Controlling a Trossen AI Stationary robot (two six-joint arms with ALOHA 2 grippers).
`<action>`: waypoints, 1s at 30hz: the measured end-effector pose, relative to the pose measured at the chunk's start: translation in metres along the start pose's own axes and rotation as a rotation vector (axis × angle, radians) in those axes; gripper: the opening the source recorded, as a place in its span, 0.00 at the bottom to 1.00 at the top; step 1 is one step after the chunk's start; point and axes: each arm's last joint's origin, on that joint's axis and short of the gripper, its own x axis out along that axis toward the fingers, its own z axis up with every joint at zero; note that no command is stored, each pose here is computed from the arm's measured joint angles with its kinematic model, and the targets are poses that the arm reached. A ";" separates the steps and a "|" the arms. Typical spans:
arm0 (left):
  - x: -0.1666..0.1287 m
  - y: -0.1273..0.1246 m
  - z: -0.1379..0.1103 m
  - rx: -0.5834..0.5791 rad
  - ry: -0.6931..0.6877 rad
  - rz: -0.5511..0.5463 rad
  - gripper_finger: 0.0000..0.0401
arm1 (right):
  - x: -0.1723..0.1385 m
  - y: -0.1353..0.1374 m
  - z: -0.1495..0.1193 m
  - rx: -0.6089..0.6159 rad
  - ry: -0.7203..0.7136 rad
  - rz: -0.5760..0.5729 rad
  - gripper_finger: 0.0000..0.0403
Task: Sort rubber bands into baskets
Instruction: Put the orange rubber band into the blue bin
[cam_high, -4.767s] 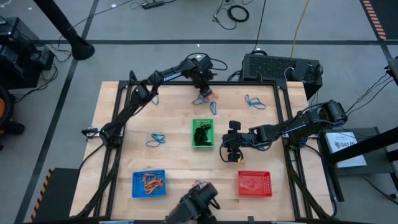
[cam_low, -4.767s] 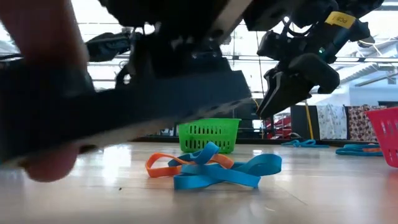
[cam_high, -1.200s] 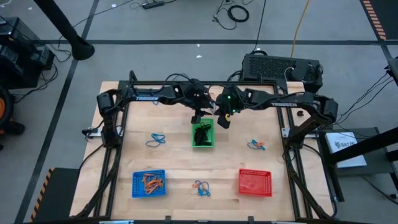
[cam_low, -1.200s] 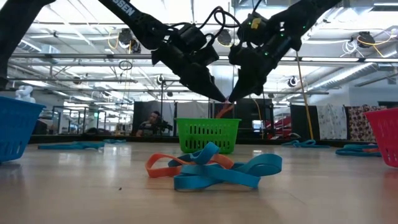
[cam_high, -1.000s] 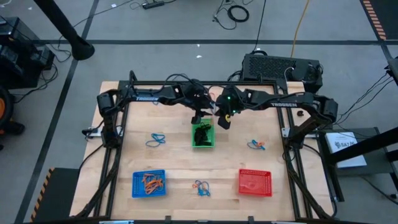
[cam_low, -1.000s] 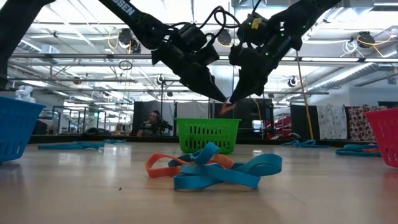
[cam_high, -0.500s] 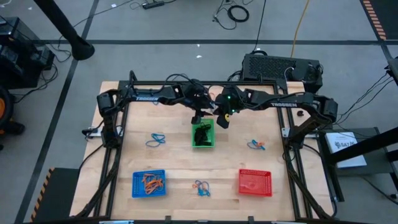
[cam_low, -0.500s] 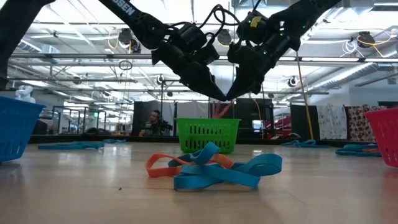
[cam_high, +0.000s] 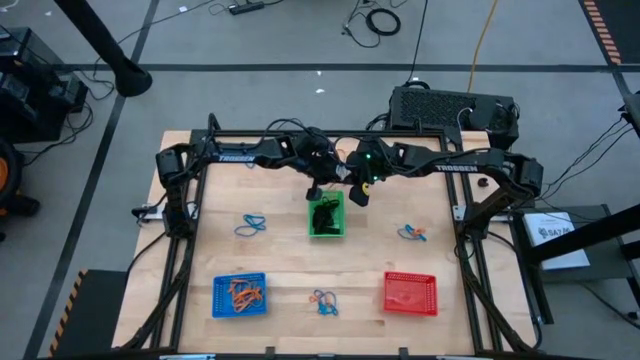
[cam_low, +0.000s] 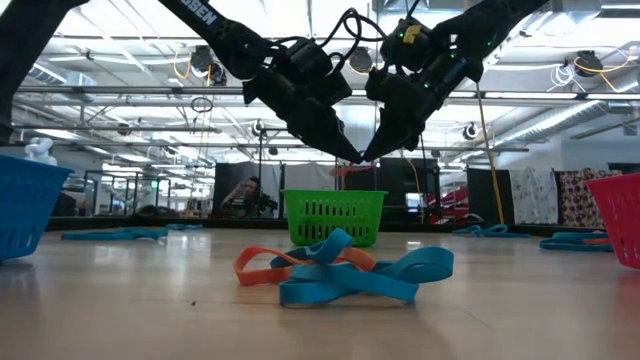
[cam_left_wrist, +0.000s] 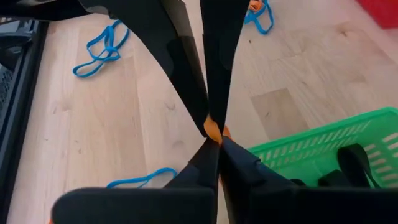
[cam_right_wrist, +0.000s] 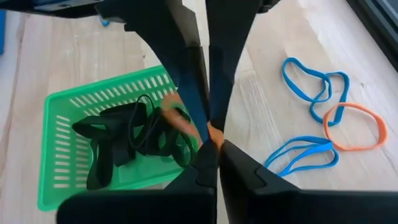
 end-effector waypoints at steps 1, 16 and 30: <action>0.000 0.000 0.000 -0.001 0.001 -0.001 0.02 | 0.000 0.000 0.000 -0.012 -0.001 0.001 0.02; -0.014 -0.009 0.011 -0.079 0.089 0.032 0.00 | 0.000 0.000 -0.001 -0.044 0.013 0.004 0.32; -0.081 -0.126 0.023 -0.675 0.637 -0.246 0.00 | 0.019 0.006 -0.047 0.064 0.043 0.019 0.37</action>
